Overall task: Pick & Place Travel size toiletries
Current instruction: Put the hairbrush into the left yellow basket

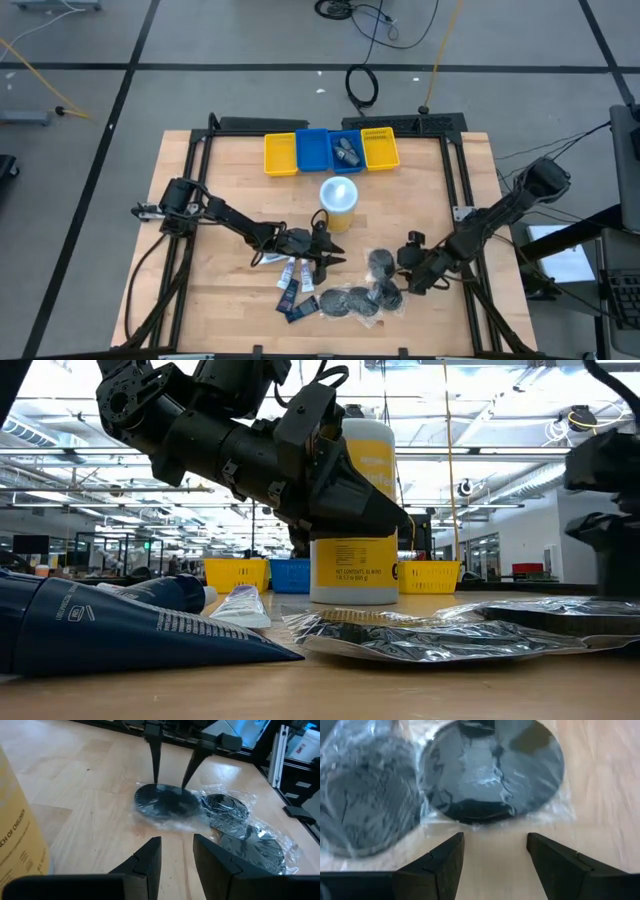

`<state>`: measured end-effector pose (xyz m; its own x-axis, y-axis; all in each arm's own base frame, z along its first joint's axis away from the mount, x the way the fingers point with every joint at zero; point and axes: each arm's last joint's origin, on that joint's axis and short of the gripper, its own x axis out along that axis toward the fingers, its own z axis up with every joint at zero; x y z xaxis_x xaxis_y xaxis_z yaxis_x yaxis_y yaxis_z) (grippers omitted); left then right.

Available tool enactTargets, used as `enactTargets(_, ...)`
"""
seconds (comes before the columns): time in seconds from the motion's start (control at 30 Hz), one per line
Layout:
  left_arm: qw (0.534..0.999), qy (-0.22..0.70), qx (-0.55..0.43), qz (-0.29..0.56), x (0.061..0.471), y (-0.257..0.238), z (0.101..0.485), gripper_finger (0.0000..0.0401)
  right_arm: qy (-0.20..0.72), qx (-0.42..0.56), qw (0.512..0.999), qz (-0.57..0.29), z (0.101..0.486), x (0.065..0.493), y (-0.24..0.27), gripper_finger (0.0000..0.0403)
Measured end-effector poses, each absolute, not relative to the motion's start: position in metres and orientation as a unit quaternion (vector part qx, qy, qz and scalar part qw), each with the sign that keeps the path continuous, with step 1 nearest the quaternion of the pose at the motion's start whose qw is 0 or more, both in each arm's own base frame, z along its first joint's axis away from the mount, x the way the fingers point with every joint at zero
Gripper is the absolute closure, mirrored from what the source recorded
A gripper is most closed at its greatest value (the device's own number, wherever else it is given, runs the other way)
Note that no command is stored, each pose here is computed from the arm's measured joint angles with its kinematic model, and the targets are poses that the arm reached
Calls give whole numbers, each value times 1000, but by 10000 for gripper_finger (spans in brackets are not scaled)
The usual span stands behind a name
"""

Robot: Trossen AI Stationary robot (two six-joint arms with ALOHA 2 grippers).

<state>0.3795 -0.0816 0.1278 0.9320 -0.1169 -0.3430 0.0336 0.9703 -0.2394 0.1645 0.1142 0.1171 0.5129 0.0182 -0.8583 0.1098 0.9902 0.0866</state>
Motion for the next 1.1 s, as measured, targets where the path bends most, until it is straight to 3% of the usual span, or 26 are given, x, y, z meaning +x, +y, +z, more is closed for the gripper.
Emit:
enactTargets(0.47, 976, 180, -117, -39, 380, -82, 128, 288, 452, -20, 891, -28, 121, 179, 117, 186)
enactTargets(1.1, 970, 198, -135, -27, 388, -88, 116, 288, 429, -43, 902, -32, 124, 189, 110, 190)
